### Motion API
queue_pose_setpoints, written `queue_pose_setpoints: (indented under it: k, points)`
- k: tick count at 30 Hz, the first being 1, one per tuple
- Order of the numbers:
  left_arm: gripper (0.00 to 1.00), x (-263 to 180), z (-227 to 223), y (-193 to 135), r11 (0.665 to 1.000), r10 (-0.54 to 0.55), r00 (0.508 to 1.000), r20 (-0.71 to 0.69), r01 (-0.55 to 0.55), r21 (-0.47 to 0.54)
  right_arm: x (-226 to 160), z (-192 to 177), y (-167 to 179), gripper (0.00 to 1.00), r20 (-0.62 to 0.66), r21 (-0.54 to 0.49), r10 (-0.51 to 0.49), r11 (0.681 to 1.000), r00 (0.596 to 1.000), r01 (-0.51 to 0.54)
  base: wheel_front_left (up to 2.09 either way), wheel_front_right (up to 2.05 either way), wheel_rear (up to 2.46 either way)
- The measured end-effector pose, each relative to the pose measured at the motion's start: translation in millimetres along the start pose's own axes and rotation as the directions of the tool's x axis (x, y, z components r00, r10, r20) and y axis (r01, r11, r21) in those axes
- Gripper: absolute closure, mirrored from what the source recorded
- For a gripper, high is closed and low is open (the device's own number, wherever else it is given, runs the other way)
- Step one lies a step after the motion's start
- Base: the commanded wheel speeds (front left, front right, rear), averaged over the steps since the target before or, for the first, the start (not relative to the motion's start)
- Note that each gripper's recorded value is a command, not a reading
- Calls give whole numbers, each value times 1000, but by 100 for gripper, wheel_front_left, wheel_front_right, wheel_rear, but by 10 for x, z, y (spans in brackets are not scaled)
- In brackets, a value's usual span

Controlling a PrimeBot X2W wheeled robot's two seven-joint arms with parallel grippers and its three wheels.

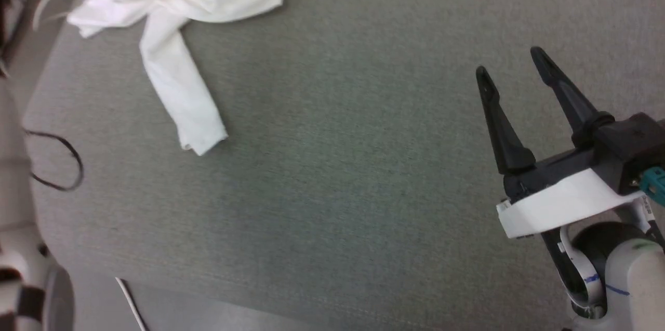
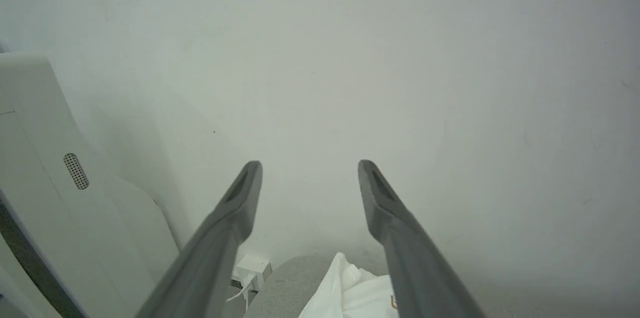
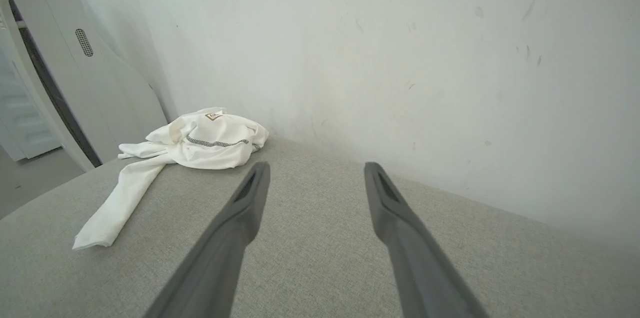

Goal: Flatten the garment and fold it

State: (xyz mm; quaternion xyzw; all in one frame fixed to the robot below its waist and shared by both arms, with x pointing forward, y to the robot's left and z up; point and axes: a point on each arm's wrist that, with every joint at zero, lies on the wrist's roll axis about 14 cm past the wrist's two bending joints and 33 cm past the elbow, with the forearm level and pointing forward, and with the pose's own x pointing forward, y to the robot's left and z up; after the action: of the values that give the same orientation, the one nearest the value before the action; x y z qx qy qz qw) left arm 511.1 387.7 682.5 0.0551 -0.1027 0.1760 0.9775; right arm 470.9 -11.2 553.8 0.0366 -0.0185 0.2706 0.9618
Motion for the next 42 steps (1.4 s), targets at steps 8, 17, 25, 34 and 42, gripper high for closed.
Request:
queue_pose_setpoints:
  k: [8, 17, 25, 34, 42]
  points:
    - [0, 644, -754, -257, 998, -55, 942, -331, 43, -45, 102, -387, -290, 0, -49, 8, -51, 999, 998, 51, 0, 0, 0]
    - [0, 577, -2031, -658, 988, -142, 673, -726, 50, -146, -60, -806, -660, 0, -143, -20, -150, 989, 978, 149, 0, 0, 0]
    - [0, 233, -2850, -923, 986, -167, 430, -887, 51, -161, -181, -1010, -848, 0, -197, -41, -202, 979, 959, 197, 0, 0, 0]
    - [70, 64, -3108, -880, 996, -84, 297, -951, 28, -79, -245, -1081, -928, 0, -220, -52, -225, 974, 949, 219, 0, 0, 0]
    - [100, -25, -3003, -789, 999, -27, 316, -948, 43, -14, -242, -964, -874, 0, -199, -42, -214, 977, 956, 210, 0, 0, 0]
